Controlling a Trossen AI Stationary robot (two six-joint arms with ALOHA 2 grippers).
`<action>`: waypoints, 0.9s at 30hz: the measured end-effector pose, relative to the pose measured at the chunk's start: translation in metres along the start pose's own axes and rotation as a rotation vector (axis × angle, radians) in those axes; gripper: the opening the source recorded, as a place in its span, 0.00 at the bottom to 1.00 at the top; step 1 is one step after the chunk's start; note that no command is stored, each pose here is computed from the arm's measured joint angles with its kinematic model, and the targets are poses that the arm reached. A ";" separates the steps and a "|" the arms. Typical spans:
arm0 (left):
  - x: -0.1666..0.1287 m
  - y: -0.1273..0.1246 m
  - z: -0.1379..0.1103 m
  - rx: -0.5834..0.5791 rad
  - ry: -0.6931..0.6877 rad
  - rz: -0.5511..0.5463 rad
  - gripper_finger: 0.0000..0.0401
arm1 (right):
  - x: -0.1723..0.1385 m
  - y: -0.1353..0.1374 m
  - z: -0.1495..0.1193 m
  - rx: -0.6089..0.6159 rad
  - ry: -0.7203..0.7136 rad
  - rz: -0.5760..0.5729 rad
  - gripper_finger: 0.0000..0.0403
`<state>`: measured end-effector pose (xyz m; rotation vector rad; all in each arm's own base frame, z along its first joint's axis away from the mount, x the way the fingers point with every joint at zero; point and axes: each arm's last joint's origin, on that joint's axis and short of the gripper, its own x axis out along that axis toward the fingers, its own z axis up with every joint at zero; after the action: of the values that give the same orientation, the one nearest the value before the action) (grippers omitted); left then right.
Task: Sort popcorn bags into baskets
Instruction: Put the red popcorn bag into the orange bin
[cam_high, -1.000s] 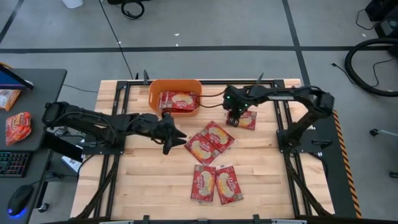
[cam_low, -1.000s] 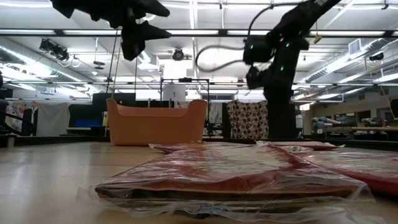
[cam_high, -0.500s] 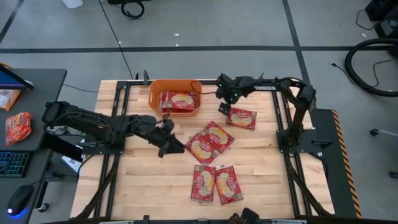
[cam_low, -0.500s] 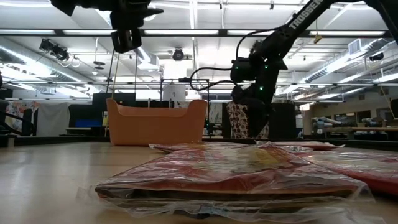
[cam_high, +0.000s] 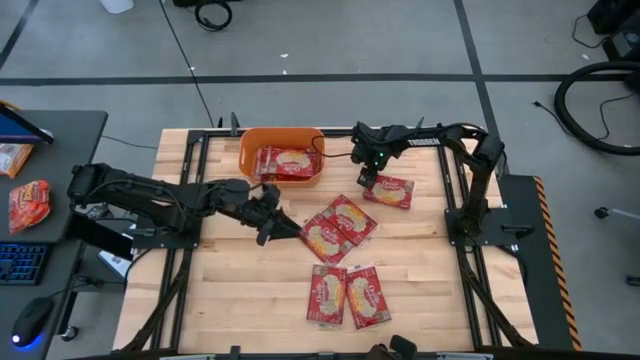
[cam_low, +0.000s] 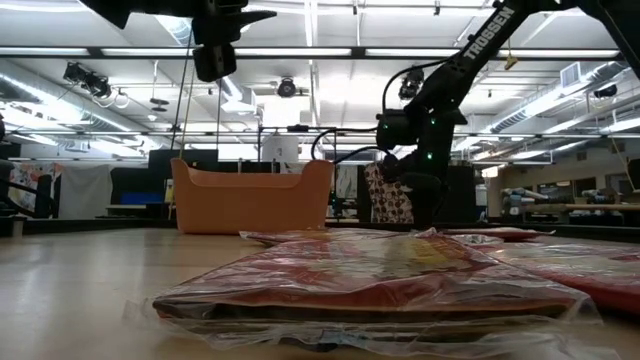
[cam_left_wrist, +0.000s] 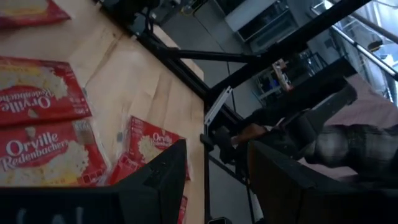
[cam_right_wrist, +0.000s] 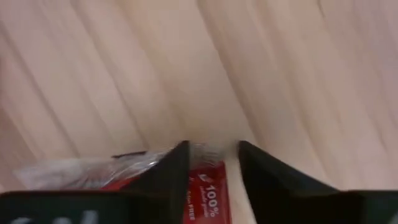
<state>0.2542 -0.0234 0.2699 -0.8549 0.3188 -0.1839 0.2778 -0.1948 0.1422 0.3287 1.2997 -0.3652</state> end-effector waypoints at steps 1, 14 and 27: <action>0.000 0.001 0.002 0.006 -0.002 -0.007 0.43 | 0.000 -0.001 0.000 -0.004 -0.003 0.000 0.29; 0.006 0.037 0.020 0.238 -0.211 0.330 0.46 | -0.034 0.022 0.004 0.090 -0.114 0.160 0.01; 0.038 0.069 0.013 0.161 -0.199 0.361 0.50 | -0.108 0.096 -0.004 -0.013 -0.332 0.189 0.01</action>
<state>0.2960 0.0193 0.2174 -0.6374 0.2627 0.2077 0.2923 -0.0989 0.2489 0.3601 0.9370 -0.2389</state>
